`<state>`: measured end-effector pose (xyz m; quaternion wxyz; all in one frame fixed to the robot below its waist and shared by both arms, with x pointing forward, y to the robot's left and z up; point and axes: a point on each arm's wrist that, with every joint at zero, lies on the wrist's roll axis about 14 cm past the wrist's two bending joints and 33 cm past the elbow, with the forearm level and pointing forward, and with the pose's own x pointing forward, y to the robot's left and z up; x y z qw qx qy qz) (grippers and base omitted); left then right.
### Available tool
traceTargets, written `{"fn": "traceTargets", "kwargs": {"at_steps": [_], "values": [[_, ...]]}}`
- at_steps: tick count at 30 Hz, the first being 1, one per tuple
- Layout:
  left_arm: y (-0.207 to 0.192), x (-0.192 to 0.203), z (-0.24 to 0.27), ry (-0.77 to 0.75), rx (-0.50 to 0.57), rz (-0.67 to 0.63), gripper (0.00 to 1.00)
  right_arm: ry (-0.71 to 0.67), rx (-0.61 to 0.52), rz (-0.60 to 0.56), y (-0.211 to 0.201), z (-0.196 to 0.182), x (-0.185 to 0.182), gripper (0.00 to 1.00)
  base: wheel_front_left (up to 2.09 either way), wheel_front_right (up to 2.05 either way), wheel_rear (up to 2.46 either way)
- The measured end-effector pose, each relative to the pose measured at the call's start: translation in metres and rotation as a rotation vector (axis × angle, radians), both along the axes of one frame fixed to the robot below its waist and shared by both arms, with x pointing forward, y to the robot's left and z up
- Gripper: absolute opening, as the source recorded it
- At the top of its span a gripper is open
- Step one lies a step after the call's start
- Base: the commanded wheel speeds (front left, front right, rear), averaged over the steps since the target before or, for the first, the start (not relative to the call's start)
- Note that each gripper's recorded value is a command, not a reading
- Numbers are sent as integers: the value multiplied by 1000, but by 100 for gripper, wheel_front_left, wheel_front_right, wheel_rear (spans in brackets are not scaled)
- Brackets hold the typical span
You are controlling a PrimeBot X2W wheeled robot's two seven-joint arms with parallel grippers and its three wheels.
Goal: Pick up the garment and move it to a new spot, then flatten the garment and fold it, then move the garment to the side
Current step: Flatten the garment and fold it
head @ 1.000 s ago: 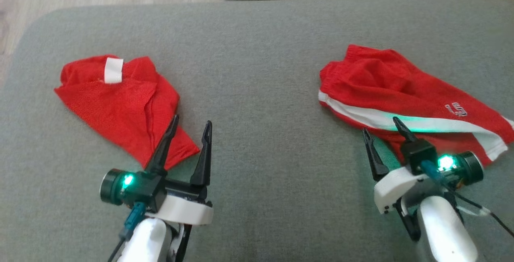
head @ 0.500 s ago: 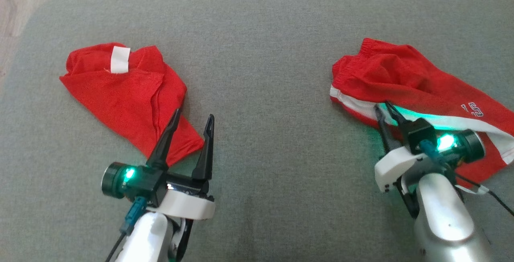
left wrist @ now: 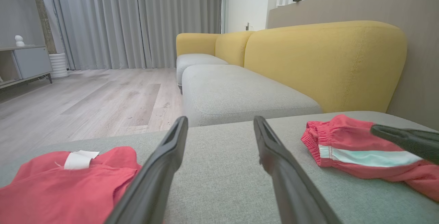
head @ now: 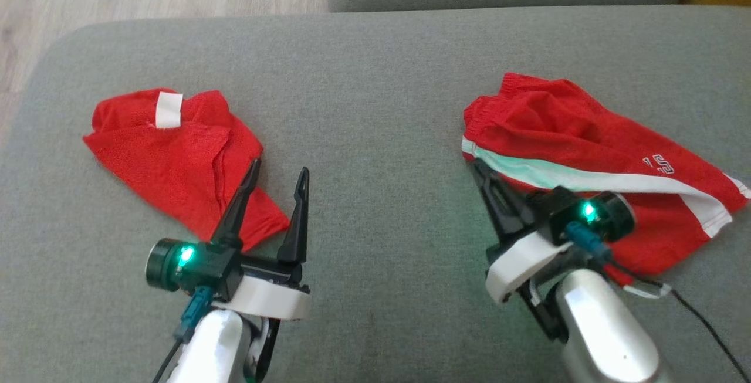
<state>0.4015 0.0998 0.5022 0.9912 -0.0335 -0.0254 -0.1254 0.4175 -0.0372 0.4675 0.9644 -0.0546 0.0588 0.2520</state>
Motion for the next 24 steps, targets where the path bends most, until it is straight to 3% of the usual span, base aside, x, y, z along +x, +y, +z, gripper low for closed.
{"fn": "traceTargets", "kwargs": {"at_steps": [5, 9, 10, 11, 12, 13, 20, 24], "values": [[-2, -1, 5, -13, -2, -5, 100, -8, 15, 3, 2, 7, -9, 0, 0, 0, 0], [-2, -5, 6, -15, -3, -4, 100, -61, 72, -67, -19, 21, -6, 0, 0, 0, 0], [-2, -7, 5, -11, -4, -3, 100, -71, 87, -89, -25, 22, -6, 31, 0, 0, 0], [-2, -9, 3, -8, -4, -3, 100, -76, 99, -111, -32, 22, -8, 51, 0, 0, 0], [-2, -10, 3, -6, -4, -2, 100, -80, 108, -132, -39, 22, -9, 93, 0, 0, 0], [-1, -11, 3, -6, -5, -1, 100, -83, 121, -154, -46, 21, -11, 100, 0, 0, 0], [0, -13, 4, -9, -7, 5, 100, -131, 207, -312, -95, 32, -12, 100, 0, 0, 0], [-2, -16, -2, 12, -15, 1, 100, -101, 210, -366, -112, 20, -22, 100, 0, 0, 0]]}}
